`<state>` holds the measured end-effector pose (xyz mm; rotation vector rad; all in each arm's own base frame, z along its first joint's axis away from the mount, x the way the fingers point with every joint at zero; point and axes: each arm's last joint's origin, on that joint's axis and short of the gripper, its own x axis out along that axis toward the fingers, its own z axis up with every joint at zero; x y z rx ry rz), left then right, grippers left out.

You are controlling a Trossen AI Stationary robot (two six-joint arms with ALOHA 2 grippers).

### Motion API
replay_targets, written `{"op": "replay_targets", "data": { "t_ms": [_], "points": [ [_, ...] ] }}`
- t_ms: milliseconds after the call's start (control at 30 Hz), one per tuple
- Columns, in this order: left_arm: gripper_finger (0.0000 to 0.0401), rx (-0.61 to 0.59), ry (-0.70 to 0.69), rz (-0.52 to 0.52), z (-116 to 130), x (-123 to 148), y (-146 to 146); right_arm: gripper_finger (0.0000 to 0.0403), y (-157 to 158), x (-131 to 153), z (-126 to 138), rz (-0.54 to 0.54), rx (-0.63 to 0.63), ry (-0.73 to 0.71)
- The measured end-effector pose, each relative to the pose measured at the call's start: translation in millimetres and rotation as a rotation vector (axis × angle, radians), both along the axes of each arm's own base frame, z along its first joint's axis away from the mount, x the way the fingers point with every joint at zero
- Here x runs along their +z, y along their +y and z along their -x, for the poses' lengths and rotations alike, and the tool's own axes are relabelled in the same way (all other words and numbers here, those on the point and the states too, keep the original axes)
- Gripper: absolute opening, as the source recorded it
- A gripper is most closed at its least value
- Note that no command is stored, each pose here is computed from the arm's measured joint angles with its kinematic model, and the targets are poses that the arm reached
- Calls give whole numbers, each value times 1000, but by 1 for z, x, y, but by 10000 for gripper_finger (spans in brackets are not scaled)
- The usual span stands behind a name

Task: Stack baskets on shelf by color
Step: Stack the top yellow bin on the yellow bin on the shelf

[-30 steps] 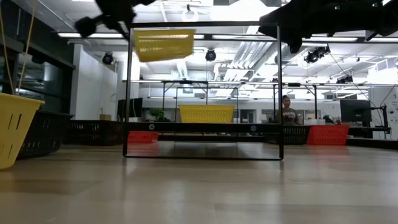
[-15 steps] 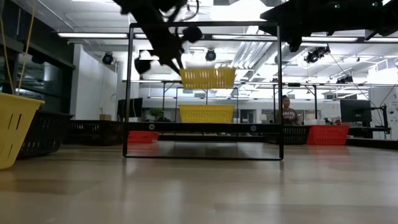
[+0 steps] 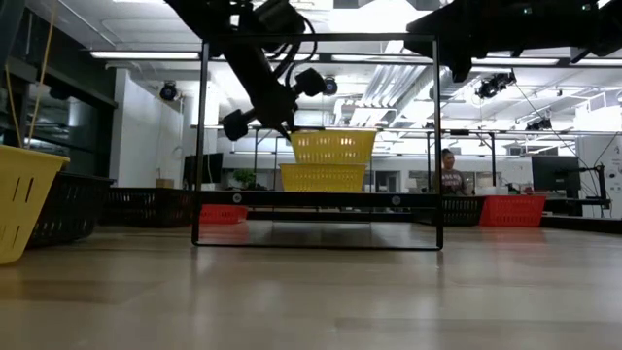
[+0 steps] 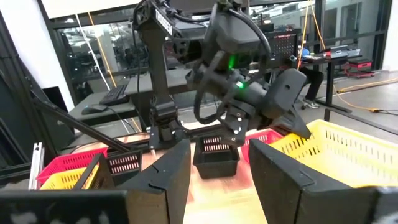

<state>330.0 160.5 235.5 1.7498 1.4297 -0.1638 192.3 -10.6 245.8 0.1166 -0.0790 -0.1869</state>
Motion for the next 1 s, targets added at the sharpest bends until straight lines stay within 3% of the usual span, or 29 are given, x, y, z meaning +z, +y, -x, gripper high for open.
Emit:
{"op": "replay_targets", "data": {
  "t_ms": [833, 1000],
  "points": [
    [4, 39, 25, -19, 4, 1, 1, 151, 0, -1, 0, 7, -1, 9],
    [2, 36, 105, 18, 9, -5, -2, 151, 0, -1, 0, 7, -1, 10]
  ]
}}
